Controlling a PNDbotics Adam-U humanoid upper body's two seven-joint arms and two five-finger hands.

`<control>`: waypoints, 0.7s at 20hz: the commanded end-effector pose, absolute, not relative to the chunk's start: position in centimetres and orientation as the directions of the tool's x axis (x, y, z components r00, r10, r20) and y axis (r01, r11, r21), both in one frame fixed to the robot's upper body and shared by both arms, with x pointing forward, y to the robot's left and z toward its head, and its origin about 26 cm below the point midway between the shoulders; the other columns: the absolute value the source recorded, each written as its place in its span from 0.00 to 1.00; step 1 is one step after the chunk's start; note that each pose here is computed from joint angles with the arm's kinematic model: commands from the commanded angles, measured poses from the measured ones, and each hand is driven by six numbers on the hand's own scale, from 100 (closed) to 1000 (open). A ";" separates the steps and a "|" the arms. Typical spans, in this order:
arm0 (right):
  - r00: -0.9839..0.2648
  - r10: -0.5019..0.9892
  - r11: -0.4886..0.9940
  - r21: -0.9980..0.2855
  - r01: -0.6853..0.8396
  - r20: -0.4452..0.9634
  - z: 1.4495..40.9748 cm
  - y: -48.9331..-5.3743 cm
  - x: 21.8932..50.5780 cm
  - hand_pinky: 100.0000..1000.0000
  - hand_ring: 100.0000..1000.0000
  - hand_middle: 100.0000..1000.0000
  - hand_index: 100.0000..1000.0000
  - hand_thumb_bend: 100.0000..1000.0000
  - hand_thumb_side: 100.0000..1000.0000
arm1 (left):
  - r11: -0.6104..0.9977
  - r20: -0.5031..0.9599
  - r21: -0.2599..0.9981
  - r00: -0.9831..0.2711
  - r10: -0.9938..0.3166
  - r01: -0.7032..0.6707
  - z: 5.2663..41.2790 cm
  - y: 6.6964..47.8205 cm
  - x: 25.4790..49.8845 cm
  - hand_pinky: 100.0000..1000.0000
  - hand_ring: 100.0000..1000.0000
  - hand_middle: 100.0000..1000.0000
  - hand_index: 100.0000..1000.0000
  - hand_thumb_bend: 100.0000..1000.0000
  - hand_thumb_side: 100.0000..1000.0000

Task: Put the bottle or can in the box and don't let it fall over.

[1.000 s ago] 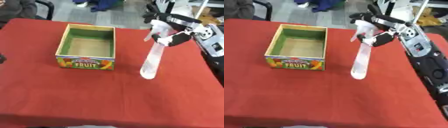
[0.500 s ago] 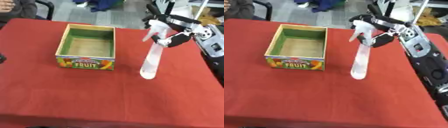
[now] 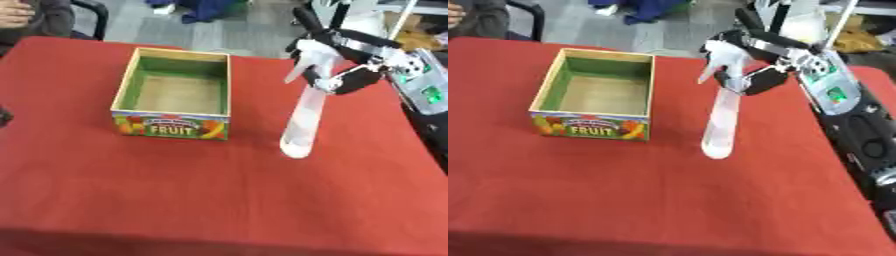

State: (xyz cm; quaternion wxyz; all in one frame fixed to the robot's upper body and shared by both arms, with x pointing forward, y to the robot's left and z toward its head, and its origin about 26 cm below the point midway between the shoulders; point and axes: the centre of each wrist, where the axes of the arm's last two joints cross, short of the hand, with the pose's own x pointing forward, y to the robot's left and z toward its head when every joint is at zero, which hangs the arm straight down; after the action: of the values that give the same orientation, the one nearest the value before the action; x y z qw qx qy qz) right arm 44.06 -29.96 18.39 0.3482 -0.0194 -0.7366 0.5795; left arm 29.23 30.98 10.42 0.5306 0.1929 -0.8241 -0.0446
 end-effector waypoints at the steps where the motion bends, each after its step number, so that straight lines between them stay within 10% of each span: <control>1: -0.863 0.361 0.139 -0.936 -0.324 0.353 19.6 -30.2 44.1 0.50 0.76 0.76 0.57 0.00 0.12 | 0.922 0.845 0.278 -0.388 -0.367 -0.269 11.2 30.9 29.4 0.69 0.58 0.48 0.70 0.21 0.63; 14: -0.874 0.353 0.138 -0.943 -0.303 0.333 19.5 -30.0 44.1 0.42 0.63 0.60 0.38 0.00 0.13 | 0.922 0.846 0.276 -0.387 -0.367 -0.270 11.2 30.9 29.4 0.69 0.58 0.48 0.70 0.21 0.63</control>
State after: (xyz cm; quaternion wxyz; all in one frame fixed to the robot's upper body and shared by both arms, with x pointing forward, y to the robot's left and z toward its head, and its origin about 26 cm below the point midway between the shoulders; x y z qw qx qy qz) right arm 44.06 -29.82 18.30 0.3362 -0.0271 -0.7423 0.5789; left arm 29.23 30.98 10.42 0.5306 0.1929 -0.8242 -0.0446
